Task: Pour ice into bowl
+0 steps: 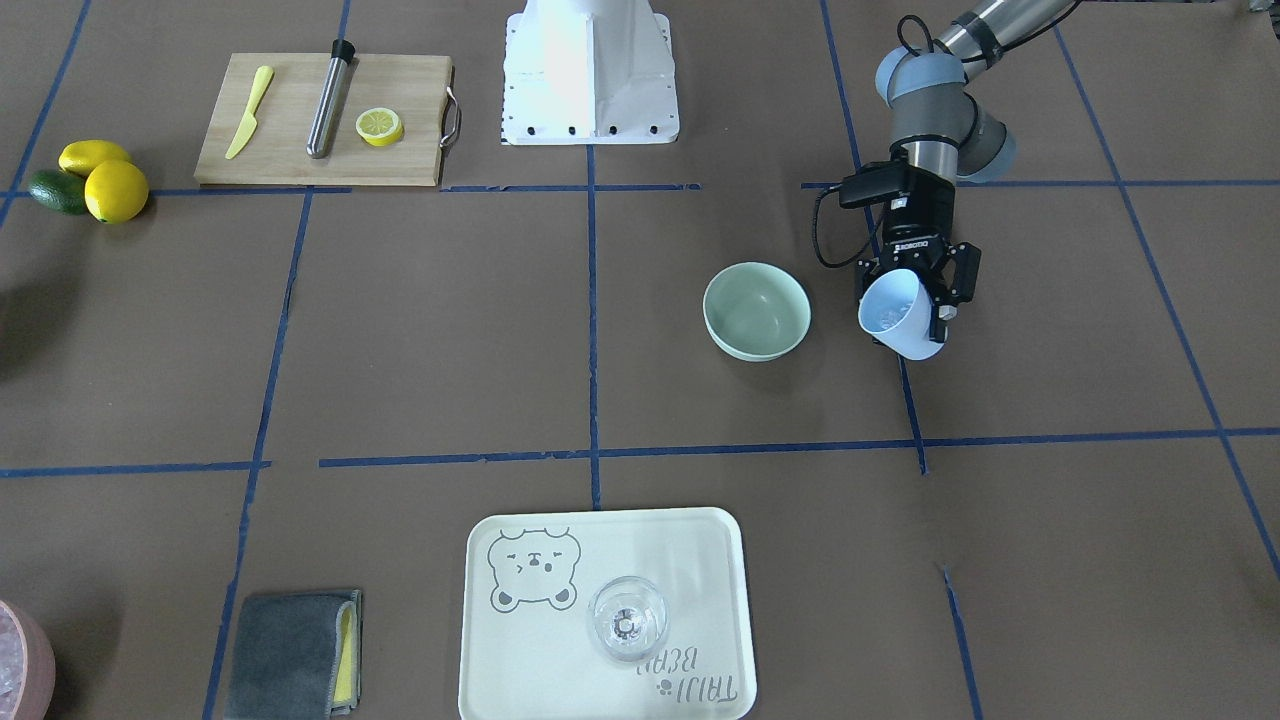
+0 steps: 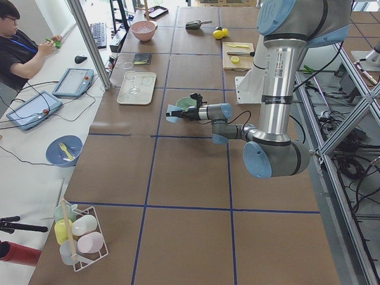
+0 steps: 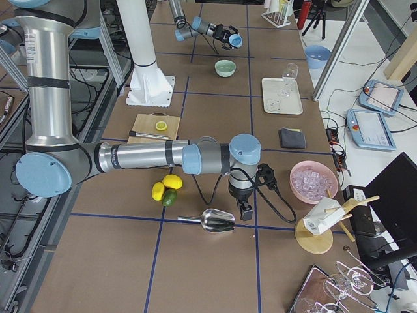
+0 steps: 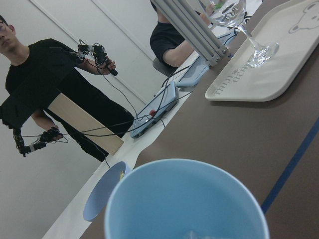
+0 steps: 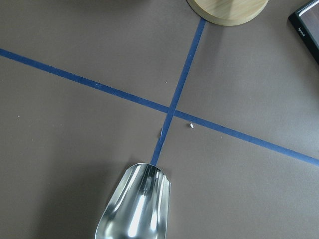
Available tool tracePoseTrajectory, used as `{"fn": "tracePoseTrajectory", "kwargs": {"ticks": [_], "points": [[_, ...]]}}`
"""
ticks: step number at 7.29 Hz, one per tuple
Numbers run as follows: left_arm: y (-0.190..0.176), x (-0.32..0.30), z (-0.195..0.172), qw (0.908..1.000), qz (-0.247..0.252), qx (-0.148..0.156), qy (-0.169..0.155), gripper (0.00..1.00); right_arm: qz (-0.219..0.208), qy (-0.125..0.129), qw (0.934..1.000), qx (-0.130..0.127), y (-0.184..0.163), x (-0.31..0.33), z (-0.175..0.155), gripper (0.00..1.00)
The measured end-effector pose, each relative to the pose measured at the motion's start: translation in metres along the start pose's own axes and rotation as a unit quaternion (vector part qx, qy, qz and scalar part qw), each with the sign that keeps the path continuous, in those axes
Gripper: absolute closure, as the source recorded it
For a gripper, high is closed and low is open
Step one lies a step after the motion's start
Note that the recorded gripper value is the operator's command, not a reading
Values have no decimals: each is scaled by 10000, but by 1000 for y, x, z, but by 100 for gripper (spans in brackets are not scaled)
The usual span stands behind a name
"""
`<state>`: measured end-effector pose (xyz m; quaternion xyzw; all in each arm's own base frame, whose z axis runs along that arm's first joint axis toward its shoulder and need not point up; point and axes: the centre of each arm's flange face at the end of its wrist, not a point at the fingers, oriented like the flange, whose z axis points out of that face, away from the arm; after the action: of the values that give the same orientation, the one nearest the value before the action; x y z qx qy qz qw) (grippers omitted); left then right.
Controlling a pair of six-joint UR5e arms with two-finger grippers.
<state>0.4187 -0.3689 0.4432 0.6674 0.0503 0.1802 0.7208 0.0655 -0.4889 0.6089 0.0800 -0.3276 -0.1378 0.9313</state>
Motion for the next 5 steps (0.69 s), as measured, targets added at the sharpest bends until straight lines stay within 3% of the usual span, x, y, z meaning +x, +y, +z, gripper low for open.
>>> {"fn": "tracePoseTrajectory", "kwargs": {"ticks": [3,5], "points": [[-20,24,-9,9920,1257,-4,-100,100,25,5,10000,-2,0,0,0,0],[-29,28,-11,9751,2213,24,-125,100,32,4,10000,-10,1,1,1,0]]}}
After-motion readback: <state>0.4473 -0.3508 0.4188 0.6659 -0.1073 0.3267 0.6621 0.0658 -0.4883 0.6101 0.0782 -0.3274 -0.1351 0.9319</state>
